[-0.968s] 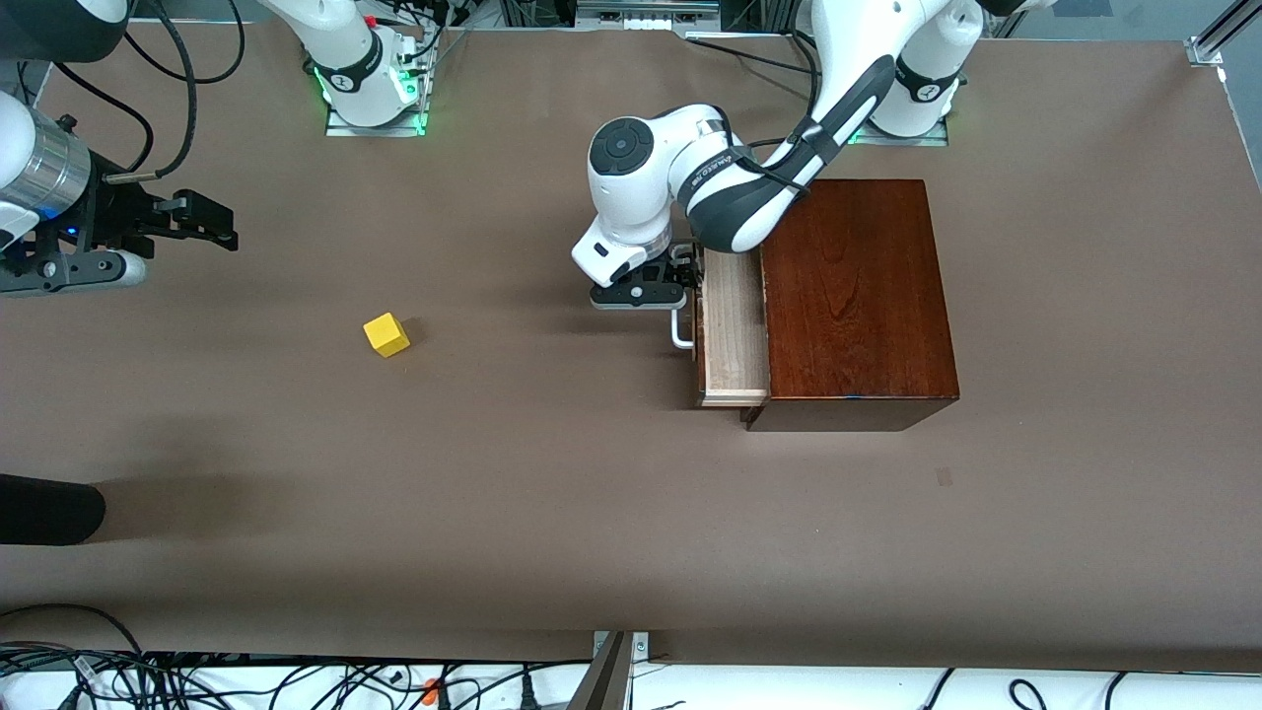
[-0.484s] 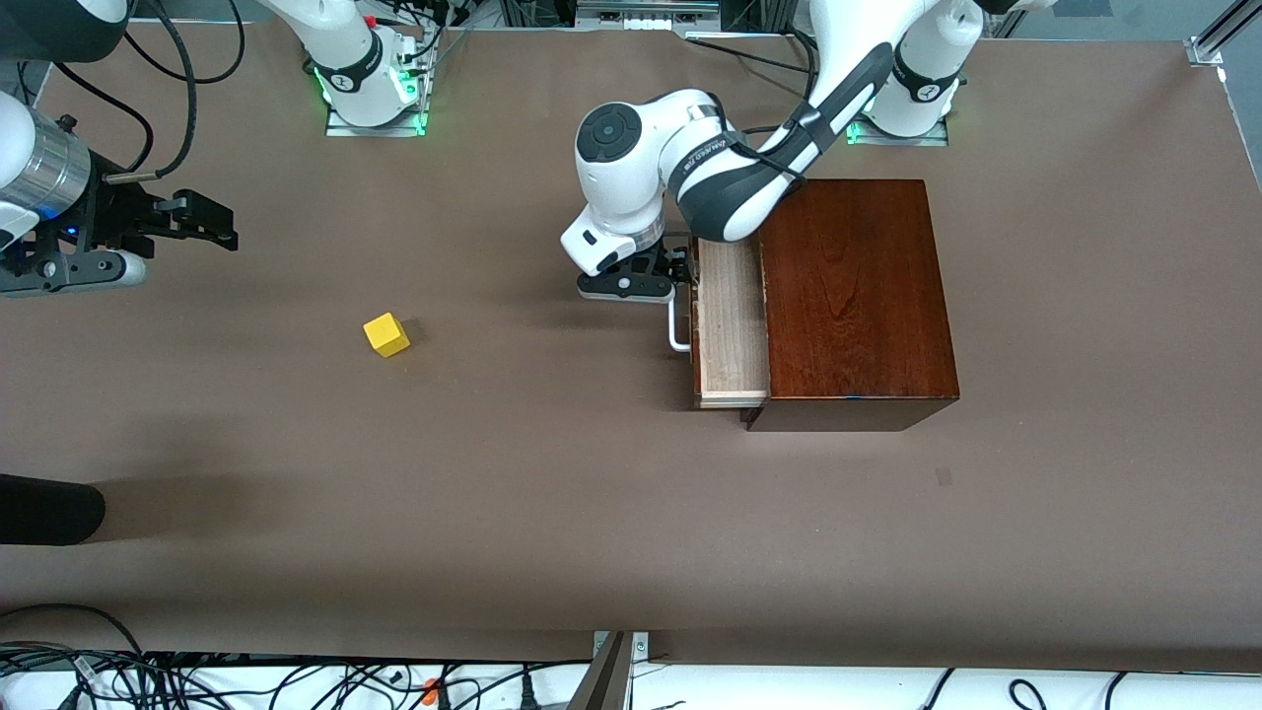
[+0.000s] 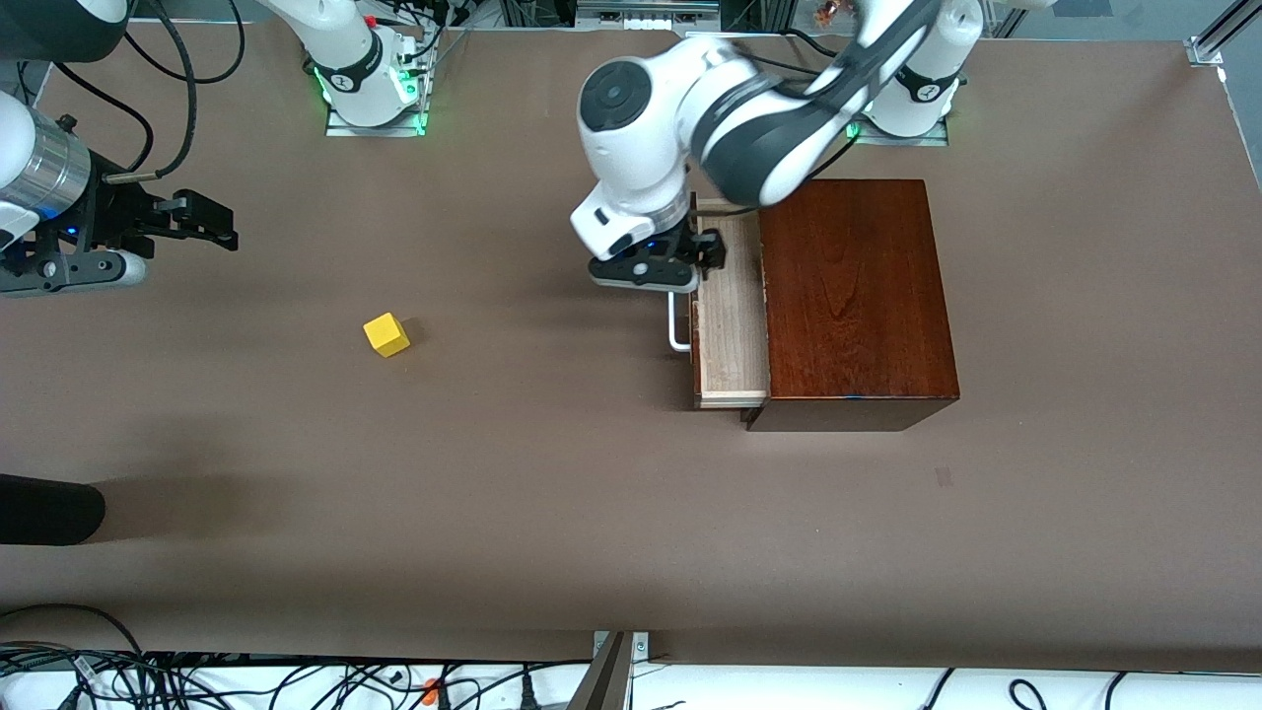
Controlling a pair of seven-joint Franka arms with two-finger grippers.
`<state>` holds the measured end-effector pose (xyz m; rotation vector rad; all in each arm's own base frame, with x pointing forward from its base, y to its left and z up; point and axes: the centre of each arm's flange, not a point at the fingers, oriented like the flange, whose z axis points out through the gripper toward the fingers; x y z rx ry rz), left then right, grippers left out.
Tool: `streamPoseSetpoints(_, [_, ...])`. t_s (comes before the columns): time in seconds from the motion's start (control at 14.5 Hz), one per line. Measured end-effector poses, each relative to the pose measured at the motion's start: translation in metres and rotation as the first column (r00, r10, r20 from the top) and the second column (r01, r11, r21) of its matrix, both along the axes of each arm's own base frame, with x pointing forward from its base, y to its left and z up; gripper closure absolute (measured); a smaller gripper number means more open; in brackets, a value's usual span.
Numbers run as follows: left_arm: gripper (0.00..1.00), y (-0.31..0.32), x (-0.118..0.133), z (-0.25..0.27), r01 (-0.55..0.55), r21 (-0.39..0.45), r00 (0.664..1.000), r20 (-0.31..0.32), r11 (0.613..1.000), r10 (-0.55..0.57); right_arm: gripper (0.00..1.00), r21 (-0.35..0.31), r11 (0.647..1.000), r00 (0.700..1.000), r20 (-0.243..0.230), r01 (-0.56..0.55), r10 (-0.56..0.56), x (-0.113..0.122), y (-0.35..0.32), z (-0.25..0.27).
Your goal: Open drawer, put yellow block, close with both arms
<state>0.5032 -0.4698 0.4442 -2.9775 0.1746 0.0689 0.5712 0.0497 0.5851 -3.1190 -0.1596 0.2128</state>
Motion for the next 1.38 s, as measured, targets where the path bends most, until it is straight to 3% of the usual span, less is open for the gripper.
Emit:
streamPoseSetpoints(0.28, [0.0, 0.1, 0.06, 0.075, -0.138, -0.065, 0.99, -0.012, 0.988, 0.138, 0.0, 0.0, 1.0, 1.0, 0.0, 0.0, 0.0, 0.0, 0.0, 0.0])
streamPoseSetpoints(0.55, [0.0, 0.224, 0.103, 0.109, -0.126, -0.069, 0.991, -0.044, 0.99, 0.123, 0.0, 0.0, 1.0, 1.0, 0.0, 0.0, 0.0, 0.0, 0.0, 0.0])
streamPoseSetpoints(0.97, [0.0, 0.358, 0.122, 0.139, -0.035, -0.074, 0.997, -0.067, 0.997, 0.03, 0.0, 0.0, 1.0, 1.0, 0.0, 0.001, -0.001, 0.0, 0.0, 0.0])
streamPoseSetpoints(1.18, [0.0, 0.4, 0.125, 0.143, 0.029, -0.084, 0.996, -0.076, 0.996, -0.035, 0.0, 0.0, 1.0, 1.0, 0.0, 0.001, -0.001, 0.0, -0.001, 0.0])
streamPoseSetpoints(1.38, [0.0, 0.416, 0.115, 0.155, 0.018, -0.088, 0.996, -0.081, 0.996, -0.025, 0.0, 0.0, 1.0, 1.0, -0.001, 0.001, -0.001, 0.0, -0.001, 0.0])
